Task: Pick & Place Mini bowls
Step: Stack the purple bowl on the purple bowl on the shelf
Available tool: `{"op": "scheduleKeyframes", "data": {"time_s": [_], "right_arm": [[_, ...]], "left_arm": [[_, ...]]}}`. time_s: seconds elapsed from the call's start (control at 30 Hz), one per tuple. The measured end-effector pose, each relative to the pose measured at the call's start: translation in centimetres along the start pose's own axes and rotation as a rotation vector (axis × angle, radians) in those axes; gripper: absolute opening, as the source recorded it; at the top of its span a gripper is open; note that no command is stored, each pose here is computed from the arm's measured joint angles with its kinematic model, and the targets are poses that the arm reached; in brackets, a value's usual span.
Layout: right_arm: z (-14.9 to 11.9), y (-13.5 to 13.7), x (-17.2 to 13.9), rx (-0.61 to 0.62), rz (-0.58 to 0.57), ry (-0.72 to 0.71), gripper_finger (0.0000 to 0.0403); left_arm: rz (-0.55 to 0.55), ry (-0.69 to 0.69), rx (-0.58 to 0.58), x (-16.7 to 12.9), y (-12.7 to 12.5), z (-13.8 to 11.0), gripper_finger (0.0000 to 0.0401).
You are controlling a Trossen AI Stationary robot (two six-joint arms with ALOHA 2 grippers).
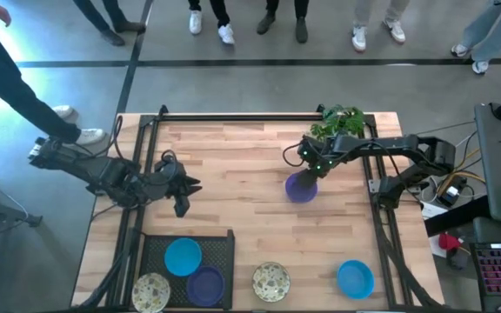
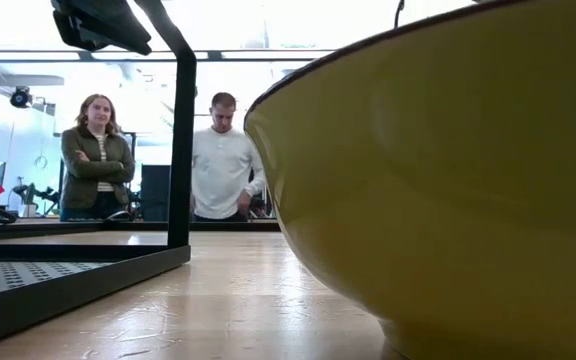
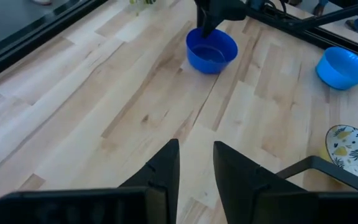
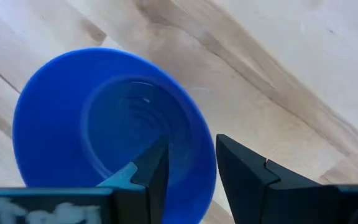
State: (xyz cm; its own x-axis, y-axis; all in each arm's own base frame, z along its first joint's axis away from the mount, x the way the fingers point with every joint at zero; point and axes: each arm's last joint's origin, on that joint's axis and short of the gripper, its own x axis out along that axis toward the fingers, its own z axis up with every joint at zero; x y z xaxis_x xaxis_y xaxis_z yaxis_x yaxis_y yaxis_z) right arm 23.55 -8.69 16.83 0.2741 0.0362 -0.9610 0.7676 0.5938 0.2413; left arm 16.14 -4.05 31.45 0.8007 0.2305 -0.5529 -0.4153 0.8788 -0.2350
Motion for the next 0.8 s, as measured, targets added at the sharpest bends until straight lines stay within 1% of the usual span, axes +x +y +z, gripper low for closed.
{"op": "scheduleKeyframes", "data": {"time_s": [0.3,0.43,0.57,0.7,0.8], "right_arm": [[-0.05,-0.09,0.21,0.005,-0.001,-0.001,0.0127],[-0.1,-0.29,0.58,0.009,-0.036,-0.009,0.012],[-0.06,-0.3,0.8,0.023,-0.042,-0.001,0.0087],[0.06,-0.21,0.82,0.05,-0.036,-0.004,0.0025],[0.17,-0.14,0.82,0.053,-0.028,-0.014,0.0012]], "left_arm": [[0.002,-0.001,0.0,0.01,0.01,0.01,0.009],[0.003,-0.002,0.008,0.01,0.02,0.01,0.009],[0.004,-0.002,0.025,0.01,0.02,0.0,0.009],[0.004,-0.002,0.027,0.01,0.02,0.0,0.009],[0.008,-0.005,0.036,0.01,0.03,0.01,0.009]]}}
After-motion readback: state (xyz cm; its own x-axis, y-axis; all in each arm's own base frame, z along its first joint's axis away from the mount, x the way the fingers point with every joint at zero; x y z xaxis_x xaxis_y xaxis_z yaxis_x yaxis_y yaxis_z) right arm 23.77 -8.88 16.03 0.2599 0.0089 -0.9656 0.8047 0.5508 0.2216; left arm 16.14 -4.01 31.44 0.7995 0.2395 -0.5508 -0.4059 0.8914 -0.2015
